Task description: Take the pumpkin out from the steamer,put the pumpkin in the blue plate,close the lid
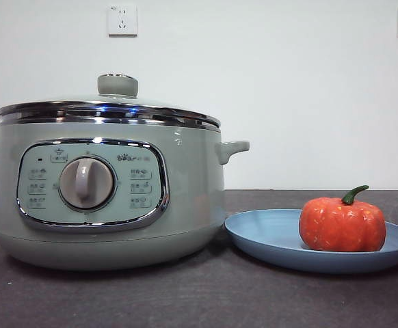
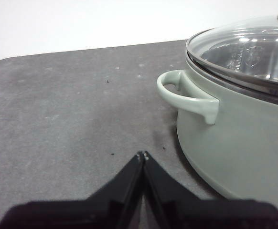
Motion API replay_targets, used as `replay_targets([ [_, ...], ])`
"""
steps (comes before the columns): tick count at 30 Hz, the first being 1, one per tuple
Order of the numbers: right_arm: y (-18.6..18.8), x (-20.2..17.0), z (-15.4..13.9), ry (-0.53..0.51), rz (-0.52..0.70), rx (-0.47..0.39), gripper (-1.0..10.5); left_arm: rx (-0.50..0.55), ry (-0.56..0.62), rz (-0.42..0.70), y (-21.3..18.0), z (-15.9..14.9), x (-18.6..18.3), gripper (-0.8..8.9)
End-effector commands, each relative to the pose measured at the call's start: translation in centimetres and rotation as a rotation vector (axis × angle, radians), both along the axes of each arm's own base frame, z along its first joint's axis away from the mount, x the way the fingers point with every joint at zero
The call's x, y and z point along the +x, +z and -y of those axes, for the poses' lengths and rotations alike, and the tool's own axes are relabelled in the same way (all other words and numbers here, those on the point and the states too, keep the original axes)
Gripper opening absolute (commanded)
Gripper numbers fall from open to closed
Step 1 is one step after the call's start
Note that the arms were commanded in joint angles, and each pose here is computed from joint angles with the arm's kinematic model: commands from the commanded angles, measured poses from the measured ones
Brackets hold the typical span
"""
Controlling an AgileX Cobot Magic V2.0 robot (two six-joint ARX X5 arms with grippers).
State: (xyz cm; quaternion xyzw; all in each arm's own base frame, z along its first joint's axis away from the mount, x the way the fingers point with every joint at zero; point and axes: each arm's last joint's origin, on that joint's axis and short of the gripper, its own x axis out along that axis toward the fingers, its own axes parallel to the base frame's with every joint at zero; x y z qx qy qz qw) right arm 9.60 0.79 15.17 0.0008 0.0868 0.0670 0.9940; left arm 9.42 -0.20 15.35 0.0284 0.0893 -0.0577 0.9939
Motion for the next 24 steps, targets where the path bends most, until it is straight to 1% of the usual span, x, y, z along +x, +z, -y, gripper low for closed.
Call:
replay_targets([
  [1, -0.43, 0.04, 0.0, -0.004, -0.017, 0.004, 0.0, 0.0, -0.002, -0.012, -0.47, -0.02, 0.05, -0.03],
  [21, -0.45, 0.05, 0.02, -0.01, -0.019, 0.003, 0.0, 0.004, -0.001, -0.012, -0.47, -0.02, 0.05, -0.03],
  [24, -0.35, 0.0, 0.16, -0.032, -0.002, -0.026, 0.0, 0.007, -0.01, -0.01, -0.45, 0.0, 0.05, -0.03],
])
